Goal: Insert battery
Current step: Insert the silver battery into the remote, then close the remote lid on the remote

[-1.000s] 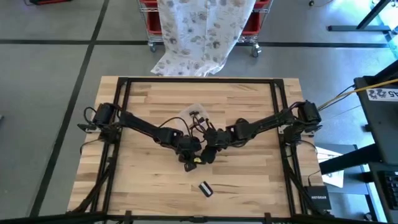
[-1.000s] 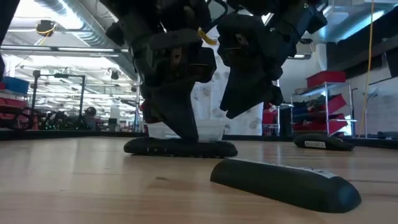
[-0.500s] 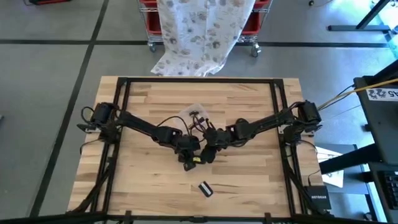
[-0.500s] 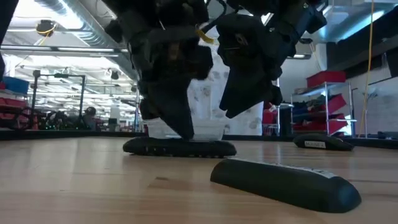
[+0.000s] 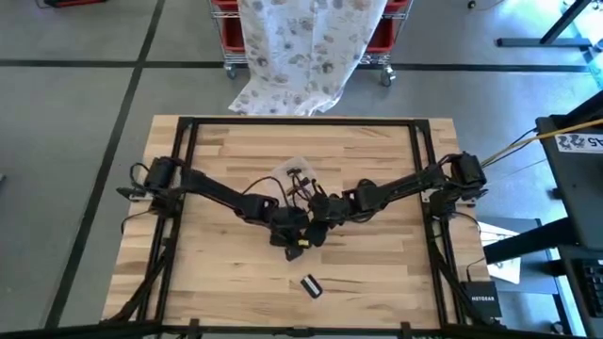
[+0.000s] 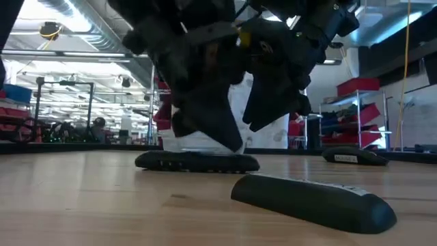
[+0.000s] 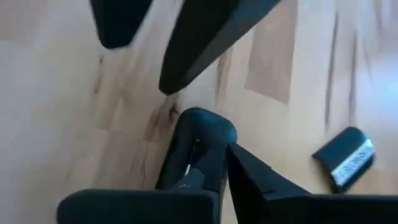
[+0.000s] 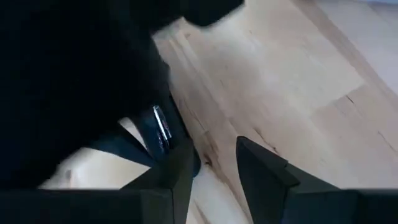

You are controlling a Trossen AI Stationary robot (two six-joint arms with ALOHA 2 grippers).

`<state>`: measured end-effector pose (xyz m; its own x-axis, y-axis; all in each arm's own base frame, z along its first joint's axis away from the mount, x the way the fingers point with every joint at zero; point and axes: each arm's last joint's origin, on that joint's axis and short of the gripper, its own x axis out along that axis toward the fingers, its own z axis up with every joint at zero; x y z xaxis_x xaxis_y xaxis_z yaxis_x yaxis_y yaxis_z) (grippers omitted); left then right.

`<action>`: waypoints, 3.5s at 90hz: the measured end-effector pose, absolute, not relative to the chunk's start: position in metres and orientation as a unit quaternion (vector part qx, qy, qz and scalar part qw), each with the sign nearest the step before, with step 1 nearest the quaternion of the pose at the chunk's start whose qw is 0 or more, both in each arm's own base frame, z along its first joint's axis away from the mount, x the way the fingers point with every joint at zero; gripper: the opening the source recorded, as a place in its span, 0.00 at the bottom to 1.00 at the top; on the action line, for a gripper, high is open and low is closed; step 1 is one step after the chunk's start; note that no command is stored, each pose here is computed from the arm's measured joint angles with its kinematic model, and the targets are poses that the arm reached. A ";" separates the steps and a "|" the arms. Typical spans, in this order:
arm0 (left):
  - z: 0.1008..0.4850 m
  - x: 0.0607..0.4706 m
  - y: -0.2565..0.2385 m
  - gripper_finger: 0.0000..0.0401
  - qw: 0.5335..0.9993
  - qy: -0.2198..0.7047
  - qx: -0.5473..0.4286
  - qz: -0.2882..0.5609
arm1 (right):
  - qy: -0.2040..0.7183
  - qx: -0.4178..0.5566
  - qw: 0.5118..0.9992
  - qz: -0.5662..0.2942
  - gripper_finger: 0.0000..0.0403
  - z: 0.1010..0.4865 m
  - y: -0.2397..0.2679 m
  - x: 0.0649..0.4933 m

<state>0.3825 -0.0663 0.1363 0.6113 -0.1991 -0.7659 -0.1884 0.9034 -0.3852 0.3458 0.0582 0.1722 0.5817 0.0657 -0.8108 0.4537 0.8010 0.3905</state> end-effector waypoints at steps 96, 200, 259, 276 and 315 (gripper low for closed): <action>0.248 0.318 -0.089 0.00 0.900 0.406 -0.160 -0.002 | 0.319 0.246 0.912 -0.074 0.22 0.268 0.143 0.268; 0.111 0.343 -0.180 0.28 0.897 0.383 -0.214 -0.054 | 0.419 0.545 0.721 -0.086 0.05 0.137 0.264 0.288; 0.103 0.360 -0.159 0.28 0.913 0.360 -0.180 -0.063 | 0.383 0.574 0.705 -0.166 0.05 0.105 0.243 0.313; 0.101 0.363 -0.163 0.28 0.913 0.347 -0.200 -0.079 | 0.380 0.579 0.700 -0.173 0.05 0.105 0.234 0.319; 0.115 0.370 -0.167 0.13 0.893 0.345 -0.244 -0.153 | 0.356 0.576 0.711 -0.191 0.05 0.105 0.229 0.323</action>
